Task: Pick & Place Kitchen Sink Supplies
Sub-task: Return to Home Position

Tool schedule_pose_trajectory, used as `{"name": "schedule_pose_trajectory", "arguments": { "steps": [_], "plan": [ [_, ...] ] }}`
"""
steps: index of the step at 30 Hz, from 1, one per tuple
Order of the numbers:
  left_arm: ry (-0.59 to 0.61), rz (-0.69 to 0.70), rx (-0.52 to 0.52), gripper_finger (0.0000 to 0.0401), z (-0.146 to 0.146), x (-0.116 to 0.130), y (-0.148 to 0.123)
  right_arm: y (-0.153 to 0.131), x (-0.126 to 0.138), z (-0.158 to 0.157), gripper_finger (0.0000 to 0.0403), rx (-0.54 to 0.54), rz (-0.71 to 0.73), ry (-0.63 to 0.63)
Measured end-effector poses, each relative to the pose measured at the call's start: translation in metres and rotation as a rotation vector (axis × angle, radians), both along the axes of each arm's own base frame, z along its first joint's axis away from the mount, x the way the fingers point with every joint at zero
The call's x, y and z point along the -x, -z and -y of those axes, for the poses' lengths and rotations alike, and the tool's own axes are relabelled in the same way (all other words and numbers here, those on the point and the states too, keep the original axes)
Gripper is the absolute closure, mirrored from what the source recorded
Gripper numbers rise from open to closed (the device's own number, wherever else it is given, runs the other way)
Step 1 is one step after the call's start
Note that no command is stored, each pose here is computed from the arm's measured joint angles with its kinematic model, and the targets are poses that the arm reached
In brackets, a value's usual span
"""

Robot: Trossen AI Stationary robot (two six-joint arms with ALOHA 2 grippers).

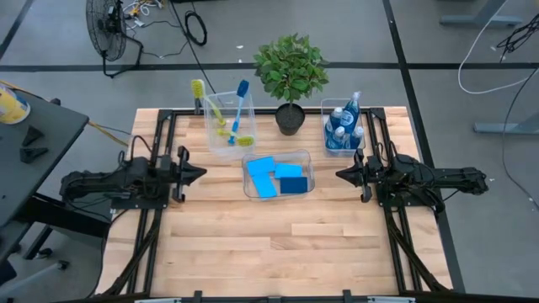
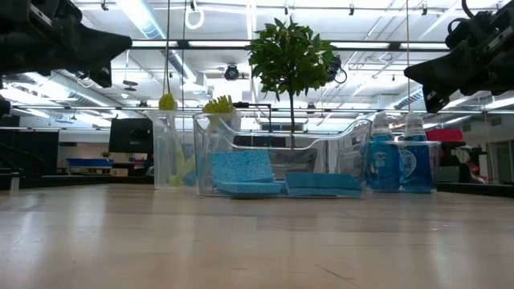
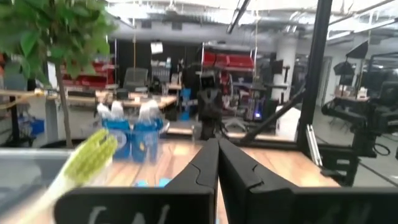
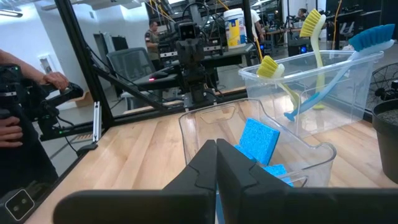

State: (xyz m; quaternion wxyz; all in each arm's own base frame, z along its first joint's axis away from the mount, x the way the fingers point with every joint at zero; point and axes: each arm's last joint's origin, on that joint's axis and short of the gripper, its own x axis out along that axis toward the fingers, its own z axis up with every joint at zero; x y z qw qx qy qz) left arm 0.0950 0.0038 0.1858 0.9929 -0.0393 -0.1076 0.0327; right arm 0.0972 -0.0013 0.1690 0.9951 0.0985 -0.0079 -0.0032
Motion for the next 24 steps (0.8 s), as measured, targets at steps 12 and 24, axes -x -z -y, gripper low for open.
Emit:
{"name": "schedule_pose_trajectory", "arguments": {
  "steps": [12, 24],
  "plan": [
    [0.005, -0.16, 0.04, 0.0387, 0.0, -0.002, 0.016, 0.0, 0.0, 0.0, 0.0394, 0.0, 0.0, 0.0],
    [0.024, -0.174, -0.007, 0.0387, 0.001, -0.002, 0.017, 0.0, 0.0, 0.0, 0.0394, 0.0, 0.0, 0.0]
  ]
}}
